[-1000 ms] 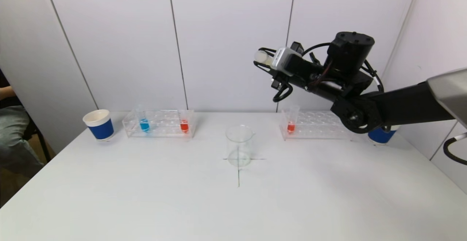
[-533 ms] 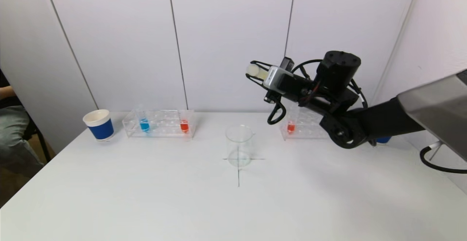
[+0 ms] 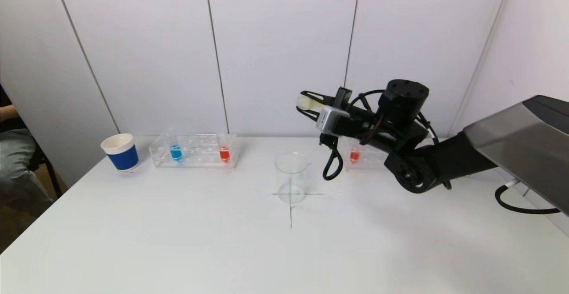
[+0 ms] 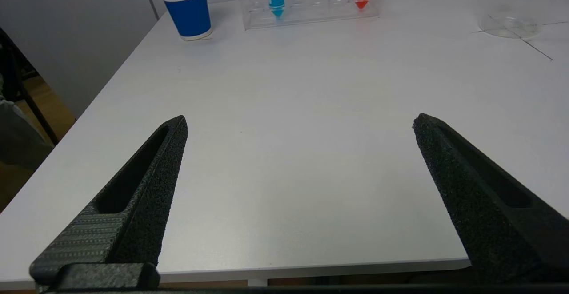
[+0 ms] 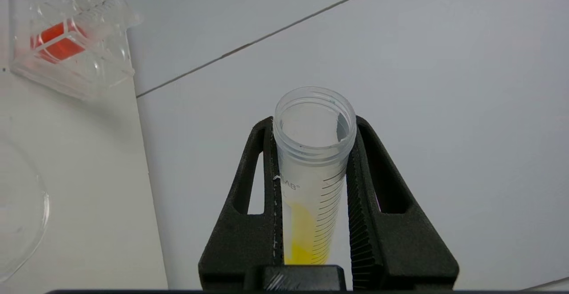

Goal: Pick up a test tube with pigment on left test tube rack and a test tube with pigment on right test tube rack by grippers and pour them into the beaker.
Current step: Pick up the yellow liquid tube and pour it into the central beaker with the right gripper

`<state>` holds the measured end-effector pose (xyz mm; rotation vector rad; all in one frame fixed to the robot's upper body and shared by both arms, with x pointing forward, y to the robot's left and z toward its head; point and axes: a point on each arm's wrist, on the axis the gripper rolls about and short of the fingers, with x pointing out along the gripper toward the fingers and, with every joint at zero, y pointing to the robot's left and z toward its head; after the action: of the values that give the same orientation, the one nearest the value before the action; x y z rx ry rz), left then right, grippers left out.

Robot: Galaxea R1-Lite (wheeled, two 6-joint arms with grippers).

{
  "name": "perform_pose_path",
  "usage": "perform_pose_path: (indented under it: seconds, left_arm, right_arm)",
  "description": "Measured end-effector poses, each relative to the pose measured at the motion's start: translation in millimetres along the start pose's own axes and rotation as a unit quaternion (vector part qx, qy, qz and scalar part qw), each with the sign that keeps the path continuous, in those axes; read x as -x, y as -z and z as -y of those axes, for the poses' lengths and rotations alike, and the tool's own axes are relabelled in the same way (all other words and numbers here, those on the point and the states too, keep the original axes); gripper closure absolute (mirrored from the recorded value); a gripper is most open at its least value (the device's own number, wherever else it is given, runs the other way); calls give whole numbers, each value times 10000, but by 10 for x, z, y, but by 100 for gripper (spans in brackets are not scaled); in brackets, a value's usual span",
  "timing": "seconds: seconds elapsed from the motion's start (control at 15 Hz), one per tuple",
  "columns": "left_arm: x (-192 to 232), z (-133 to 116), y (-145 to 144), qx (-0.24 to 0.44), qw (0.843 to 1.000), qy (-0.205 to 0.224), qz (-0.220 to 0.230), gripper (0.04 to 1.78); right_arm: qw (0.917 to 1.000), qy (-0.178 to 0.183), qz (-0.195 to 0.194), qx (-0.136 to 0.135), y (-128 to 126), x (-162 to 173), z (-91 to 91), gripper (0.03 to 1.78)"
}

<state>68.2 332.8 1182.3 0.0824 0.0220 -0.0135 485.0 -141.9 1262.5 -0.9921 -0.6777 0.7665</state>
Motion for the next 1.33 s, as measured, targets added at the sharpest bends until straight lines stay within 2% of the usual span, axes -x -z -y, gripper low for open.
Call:
perform_pose_path:
  seconds: [0.53,1.07,1.33]
  left_arm:
    - [0,0,0,3,10000,-2,0,5]
    - [0,0,0,1,10000,0,-1,5]
    - [0,0,0,1,10000,0,-1,5]
  right_arm:
    - [9972,-645,-120,349,10,45,-51,134]
    - [9940,-778,125,753,7,55,-49,134]
    - [9928,-832,181,839,21,51,-85,134]
